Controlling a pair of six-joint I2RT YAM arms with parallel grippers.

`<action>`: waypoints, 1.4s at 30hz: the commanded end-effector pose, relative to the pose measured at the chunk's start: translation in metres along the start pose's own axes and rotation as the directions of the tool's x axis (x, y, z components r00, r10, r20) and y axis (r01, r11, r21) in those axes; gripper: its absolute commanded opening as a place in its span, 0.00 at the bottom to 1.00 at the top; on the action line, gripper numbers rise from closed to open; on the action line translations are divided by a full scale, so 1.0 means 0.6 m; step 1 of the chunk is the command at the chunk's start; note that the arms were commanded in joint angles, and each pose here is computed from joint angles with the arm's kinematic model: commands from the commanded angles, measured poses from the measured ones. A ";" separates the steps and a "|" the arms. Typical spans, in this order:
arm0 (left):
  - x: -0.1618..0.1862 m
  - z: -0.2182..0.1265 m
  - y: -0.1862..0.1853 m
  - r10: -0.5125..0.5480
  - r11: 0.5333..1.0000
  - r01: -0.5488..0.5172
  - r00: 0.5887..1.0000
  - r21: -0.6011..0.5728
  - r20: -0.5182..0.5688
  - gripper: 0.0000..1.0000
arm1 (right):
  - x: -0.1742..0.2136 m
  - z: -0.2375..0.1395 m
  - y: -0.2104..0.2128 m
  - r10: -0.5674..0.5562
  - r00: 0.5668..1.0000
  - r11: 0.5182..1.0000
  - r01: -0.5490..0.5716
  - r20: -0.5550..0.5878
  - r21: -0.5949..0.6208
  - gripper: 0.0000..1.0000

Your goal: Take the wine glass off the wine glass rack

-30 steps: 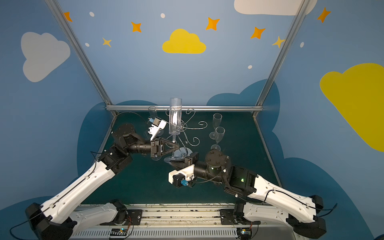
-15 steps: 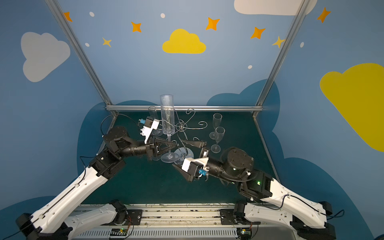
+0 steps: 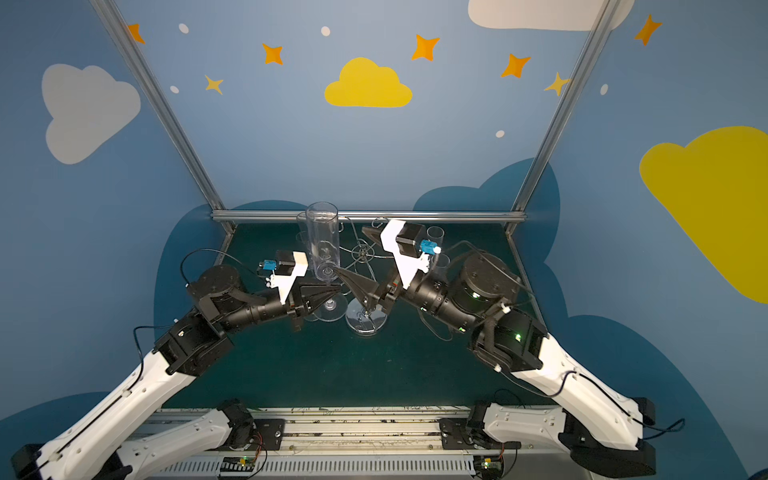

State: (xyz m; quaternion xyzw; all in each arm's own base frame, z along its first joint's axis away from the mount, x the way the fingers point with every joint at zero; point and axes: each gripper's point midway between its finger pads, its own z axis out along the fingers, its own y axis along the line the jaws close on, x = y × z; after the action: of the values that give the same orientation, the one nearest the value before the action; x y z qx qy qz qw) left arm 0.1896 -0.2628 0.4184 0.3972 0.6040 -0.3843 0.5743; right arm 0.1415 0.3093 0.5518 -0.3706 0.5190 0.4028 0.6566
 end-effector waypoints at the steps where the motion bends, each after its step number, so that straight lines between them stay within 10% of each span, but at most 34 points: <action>1: -0.006 -0.008 0.013 0.115 0.990 -0.115 0.993 -0.078 -0.002 0.03 | 0.008 0.018 0.013 0.089 0.996 0.994 -0.091 -0.030 -0.062 0.80; 19: 0.025 0.004 0.015 0.165 0.979 -0.170 0.985 -0.114 -0.060 0.03 | 0.003 0.052 0.005 0.176 0.984 0.980 -0.175 0.003 -0.097 0.64; 32: 0.023 0.004 0.002 0.187 0.976 -0.193 0.980 -0.102 -0.069 0.04 | 0.005 0.044 0.003 0.149 0.989 0.985 -0.146 0.020 -0.097 0.28; 42: 0.013 -0.019 0.002 0.173 0.974 -0.175 0.985 -0.142 -0.024 0.49 | 0.019 0.009 0.008 0.083 0.996 0.992 -0.081 0.018 -0.095 0.23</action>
State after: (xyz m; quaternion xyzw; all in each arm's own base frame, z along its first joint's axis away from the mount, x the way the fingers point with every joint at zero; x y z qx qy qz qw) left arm 0.1893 -0.2599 0.4031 0.4227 0.6040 -0.2857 0.6123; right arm 0.1506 0.3356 0.5232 -0.3793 0.5359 0.4573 0.5999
